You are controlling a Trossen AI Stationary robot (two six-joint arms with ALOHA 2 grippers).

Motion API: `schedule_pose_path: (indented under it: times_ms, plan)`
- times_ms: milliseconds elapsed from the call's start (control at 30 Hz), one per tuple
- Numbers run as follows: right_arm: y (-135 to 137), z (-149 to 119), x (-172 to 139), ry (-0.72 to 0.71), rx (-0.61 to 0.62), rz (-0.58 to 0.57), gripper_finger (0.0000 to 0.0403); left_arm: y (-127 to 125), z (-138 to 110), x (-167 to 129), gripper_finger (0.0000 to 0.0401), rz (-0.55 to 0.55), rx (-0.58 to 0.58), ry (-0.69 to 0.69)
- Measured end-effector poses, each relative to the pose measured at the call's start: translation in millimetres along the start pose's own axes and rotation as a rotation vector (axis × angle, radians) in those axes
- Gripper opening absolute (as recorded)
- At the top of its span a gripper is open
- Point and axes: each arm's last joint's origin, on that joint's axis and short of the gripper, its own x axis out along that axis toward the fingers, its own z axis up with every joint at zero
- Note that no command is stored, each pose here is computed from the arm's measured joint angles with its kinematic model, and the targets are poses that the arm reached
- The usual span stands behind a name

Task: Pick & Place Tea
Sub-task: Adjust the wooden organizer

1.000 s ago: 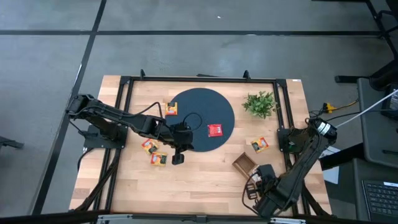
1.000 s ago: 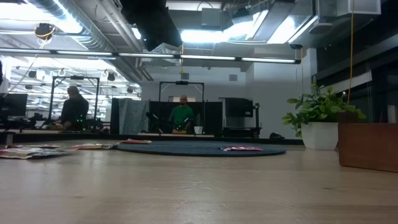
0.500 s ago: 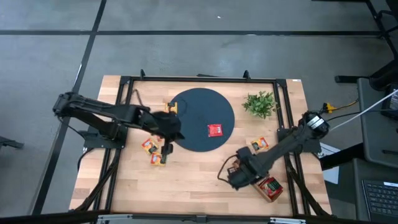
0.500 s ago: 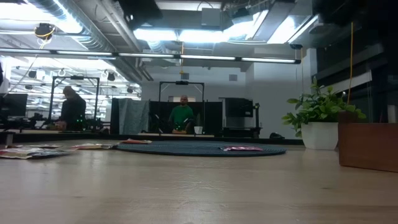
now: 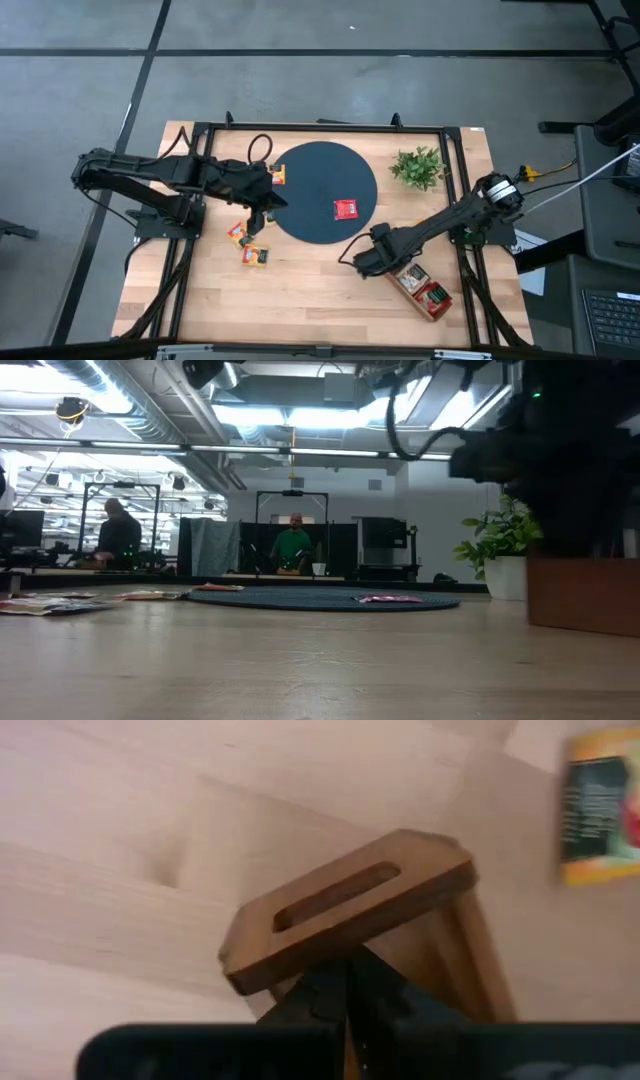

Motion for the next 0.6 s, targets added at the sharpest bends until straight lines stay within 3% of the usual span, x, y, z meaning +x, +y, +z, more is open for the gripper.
schedule_pose_path:
  times_ms: [400, 600]
  plan:
    - [40, 23, -7, -0.207, 0.011, 0.410, 0.0007, 1, -2, 0, 0.0005, 0.022, 0.018, 0.019]
    - [57, 37, -16, -0.207, -0.053, 0.589, 0.0004, 1, -2, 0, 0.0005, 0.023, 0.022, 0.019]
